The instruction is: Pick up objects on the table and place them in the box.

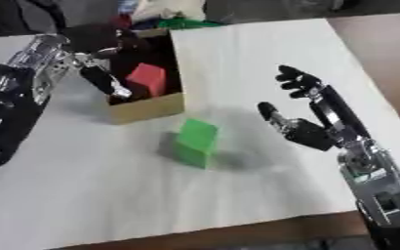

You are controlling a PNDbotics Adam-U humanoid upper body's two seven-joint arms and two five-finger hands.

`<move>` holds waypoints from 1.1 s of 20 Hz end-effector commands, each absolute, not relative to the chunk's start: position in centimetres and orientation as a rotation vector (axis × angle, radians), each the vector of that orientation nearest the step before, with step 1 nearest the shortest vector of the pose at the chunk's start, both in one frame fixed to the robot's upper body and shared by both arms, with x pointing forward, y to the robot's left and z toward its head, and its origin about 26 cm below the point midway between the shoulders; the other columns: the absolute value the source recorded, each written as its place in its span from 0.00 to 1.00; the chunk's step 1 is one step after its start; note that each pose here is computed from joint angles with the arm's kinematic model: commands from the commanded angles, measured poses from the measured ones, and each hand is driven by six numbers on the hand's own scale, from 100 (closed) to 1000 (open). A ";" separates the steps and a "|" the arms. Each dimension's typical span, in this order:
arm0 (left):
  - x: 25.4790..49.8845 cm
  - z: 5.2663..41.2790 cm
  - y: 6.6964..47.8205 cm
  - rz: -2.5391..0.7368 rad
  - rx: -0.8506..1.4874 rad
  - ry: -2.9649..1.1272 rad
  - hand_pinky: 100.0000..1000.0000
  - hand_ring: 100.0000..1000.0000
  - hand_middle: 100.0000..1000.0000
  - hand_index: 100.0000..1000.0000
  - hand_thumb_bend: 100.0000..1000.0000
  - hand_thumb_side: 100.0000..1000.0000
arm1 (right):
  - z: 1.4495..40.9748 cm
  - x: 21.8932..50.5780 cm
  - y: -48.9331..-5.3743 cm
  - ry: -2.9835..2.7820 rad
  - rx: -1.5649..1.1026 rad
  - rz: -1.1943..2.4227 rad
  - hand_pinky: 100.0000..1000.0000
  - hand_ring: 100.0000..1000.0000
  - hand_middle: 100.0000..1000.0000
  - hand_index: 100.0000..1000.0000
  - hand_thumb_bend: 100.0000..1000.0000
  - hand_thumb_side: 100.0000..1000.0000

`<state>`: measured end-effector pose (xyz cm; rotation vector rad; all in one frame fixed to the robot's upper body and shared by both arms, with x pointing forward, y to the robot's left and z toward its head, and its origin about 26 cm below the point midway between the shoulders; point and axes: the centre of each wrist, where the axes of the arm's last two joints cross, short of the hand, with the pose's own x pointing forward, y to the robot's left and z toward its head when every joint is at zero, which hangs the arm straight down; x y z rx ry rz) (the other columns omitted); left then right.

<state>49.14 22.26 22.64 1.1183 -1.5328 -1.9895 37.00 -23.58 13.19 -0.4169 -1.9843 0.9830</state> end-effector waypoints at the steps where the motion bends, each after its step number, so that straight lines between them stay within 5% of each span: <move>1: 48.6 25.4 23.0 -1.994 1.213 -1.568 0.84 0.80 0.84 0.97 0.78 0.80 | 14.4 37.3 -23.8 -2.009 -0.446 0.988 0.76 0.82 0.82 0.98 0.31 0.70; 12: 43.0 29.2 25.5 -1.821 1.060 -1.962 0.79 0.73 0.76 0.95 0.56 0.77 | 16.4 39.3 -22.4 -1.953 -0.490 1.228 0.78 0.83 0.84 0.99 0.35 0.67; 22: 38.6 27.3 27.9 -1.668 0.883 -2.016 0.77 0.71 0.74 0.96 0.44 0.81 | 15.7 41.4 -19.8 -1.732 -0.473 1.580 0.81 0.85 0.88 1.00 0.50 0.65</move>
